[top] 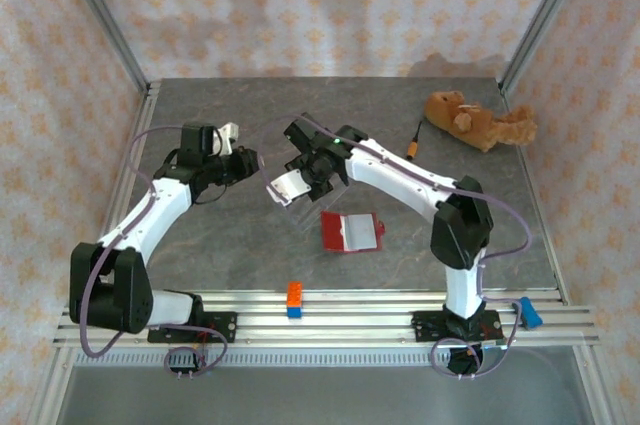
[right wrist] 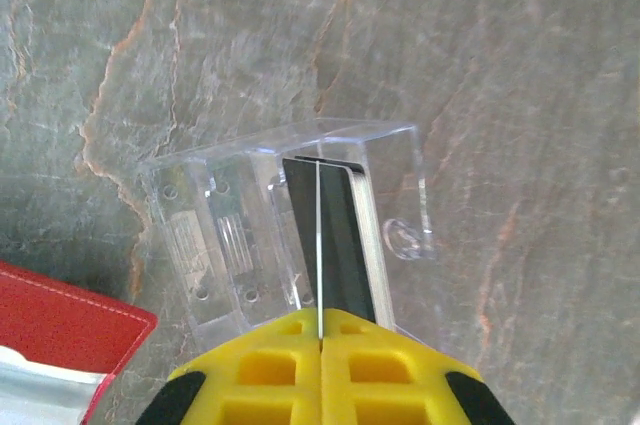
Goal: Put the credit cards into the card holder
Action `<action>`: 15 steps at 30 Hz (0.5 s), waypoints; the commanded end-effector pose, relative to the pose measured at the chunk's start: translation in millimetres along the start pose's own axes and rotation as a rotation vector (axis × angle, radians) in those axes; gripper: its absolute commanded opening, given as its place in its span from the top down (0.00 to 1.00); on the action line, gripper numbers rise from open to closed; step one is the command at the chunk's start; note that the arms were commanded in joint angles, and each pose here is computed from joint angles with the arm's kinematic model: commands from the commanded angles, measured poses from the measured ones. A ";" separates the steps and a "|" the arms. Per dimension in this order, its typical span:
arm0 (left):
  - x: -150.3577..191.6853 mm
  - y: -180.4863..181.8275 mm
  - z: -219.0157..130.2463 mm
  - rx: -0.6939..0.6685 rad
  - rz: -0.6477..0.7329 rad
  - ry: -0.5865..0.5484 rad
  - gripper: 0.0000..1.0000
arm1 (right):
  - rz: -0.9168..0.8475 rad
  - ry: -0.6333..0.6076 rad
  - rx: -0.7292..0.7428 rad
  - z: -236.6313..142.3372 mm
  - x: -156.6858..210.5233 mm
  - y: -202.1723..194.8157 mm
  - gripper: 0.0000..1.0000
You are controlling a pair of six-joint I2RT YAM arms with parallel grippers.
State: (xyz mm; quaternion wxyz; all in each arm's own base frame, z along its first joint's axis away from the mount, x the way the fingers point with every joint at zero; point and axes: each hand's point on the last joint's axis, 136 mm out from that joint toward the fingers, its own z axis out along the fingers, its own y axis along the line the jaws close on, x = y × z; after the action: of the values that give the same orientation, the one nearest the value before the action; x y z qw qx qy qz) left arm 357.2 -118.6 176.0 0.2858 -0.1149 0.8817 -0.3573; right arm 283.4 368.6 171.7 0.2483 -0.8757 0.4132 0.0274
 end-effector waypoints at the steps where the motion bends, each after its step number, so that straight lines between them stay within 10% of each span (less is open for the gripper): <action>1: 0.2 -11.1 -16.6 0.023 0.019 -0.026 0.78 | 0.056 -0.098 0.077 -47.7 -24.4 -6.2 1.00; 9: 3.8 -79.2 -50.7 0.252 0.179 -0.086 0.66 | 0.531 -0.460 0.300 -154.1 -41.7 -24.5 1.00; 15: 36.5 -179.0 -82.6 0.665 0.439 -0.111 0.60 | 0.806 -0.723 0.381 -218.0 -28.0 10.6 1.00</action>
State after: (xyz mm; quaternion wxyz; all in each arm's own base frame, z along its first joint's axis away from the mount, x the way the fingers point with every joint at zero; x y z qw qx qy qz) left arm 304.2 -186.8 281.2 0.3813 0.0576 0.7871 -0.4815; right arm 238.5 288.8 329.6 0.4749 -0.6111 0.5870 0.2378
